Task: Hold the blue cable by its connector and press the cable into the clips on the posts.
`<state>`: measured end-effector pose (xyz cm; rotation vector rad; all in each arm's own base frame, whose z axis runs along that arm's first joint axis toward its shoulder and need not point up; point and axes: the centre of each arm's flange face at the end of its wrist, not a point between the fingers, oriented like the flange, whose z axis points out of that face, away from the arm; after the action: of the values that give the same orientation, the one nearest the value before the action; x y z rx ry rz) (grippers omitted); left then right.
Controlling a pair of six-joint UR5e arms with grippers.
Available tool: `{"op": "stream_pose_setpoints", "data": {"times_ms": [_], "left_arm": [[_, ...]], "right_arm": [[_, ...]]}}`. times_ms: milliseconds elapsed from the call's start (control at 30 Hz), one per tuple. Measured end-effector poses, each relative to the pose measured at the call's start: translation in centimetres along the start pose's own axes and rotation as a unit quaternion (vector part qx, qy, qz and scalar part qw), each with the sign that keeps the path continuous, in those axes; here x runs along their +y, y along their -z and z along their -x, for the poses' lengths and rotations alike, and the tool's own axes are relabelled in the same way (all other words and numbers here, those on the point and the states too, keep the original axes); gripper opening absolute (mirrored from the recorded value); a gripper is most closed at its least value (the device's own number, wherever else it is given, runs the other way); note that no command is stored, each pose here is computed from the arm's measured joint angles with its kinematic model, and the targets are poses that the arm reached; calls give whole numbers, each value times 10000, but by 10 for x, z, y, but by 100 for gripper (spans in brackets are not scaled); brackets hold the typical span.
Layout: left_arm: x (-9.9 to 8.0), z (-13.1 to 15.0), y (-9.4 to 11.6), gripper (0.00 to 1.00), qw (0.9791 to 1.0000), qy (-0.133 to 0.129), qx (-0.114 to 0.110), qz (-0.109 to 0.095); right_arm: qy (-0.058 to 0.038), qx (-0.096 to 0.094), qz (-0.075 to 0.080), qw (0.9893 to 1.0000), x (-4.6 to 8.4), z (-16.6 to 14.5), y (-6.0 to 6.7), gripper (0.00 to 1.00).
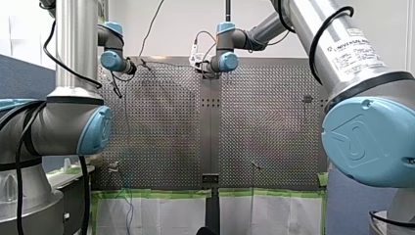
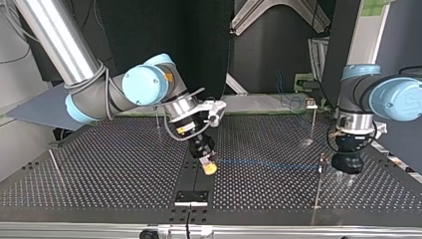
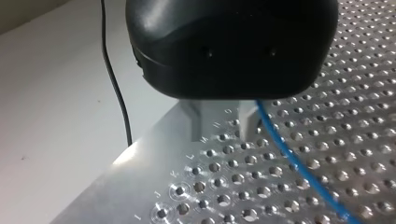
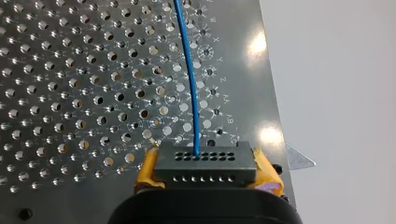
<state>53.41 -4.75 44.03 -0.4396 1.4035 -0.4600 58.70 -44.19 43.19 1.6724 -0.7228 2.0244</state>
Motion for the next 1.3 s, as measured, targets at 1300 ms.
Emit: {"op": "stream_pose_setpoints", "data": {"times_ms": [1300], "left_arm": [[-17,-29,111,100,9955,-48,857,404]], "right_arm": [[1,-37,-13,10000,-3,1,1,0]]}}
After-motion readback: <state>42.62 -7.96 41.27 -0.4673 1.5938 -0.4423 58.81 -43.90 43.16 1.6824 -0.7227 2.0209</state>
